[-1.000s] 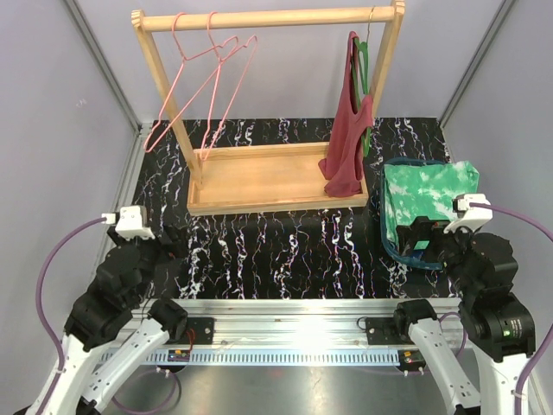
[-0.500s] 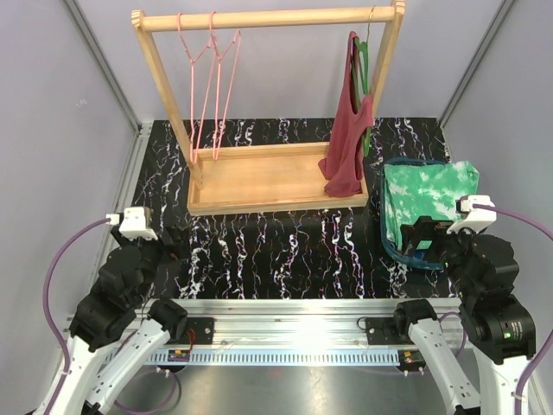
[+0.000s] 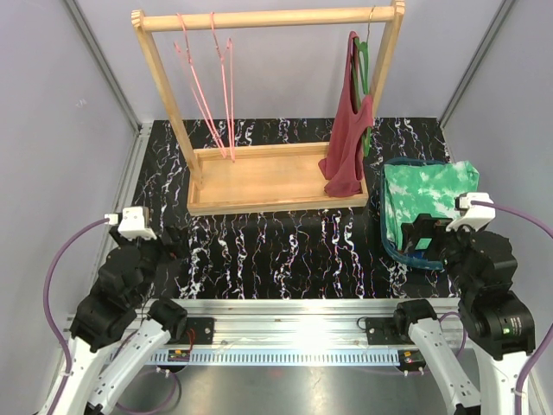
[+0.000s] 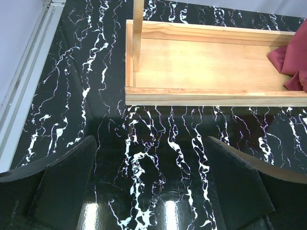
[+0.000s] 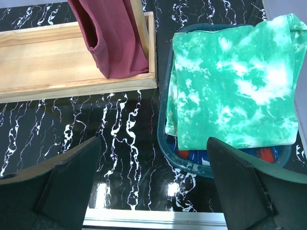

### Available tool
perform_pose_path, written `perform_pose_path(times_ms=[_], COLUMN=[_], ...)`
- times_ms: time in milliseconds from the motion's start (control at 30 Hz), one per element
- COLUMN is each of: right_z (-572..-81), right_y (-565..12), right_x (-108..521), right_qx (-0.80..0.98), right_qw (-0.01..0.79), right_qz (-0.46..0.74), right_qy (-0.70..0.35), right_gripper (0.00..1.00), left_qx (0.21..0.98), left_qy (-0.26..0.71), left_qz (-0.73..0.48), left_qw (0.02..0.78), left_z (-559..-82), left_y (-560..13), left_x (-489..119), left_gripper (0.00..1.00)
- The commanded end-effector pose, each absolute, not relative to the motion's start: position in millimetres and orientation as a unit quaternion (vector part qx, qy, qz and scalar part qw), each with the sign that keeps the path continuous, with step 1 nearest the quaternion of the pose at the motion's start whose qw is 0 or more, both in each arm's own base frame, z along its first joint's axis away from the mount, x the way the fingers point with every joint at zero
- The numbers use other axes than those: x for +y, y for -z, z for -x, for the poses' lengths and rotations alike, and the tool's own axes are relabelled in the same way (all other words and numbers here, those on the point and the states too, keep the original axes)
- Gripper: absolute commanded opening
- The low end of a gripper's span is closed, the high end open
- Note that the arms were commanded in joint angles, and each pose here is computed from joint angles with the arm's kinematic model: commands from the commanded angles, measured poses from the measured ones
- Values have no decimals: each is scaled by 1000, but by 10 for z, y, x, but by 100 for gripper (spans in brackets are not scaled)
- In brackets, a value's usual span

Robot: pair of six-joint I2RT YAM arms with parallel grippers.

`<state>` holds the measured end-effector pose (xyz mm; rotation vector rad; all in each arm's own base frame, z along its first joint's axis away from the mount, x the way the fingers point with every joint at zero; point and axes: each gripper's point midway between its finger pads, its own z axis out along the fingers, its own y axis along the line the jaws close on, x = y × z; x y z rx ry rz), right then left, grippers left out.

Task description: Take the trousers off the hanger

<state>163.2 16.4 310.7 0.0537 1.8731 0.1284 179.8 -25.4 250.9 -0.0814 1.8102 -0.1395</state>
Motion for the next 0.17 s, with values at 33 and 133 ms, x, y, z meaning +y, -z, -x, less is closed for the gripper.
perform_pose_path(times_ms=[33,133], right_z=[-1668,-1679], right_y=[-3275,-3262], right_x=[177,183], right_qx=[791,793], right_qw=[609,607], right_qz=[-15,-15], right_qy=[-56,-58], right_gripper=[100,100], left_qx=[773,773], left_qy=[68,67], left_qz=[33,34], left_qw=[630,629], left_z=[-1841,-1844], left_y=[-2608,-2606], left_x=[-281,-276], left_gripper=[99,99])
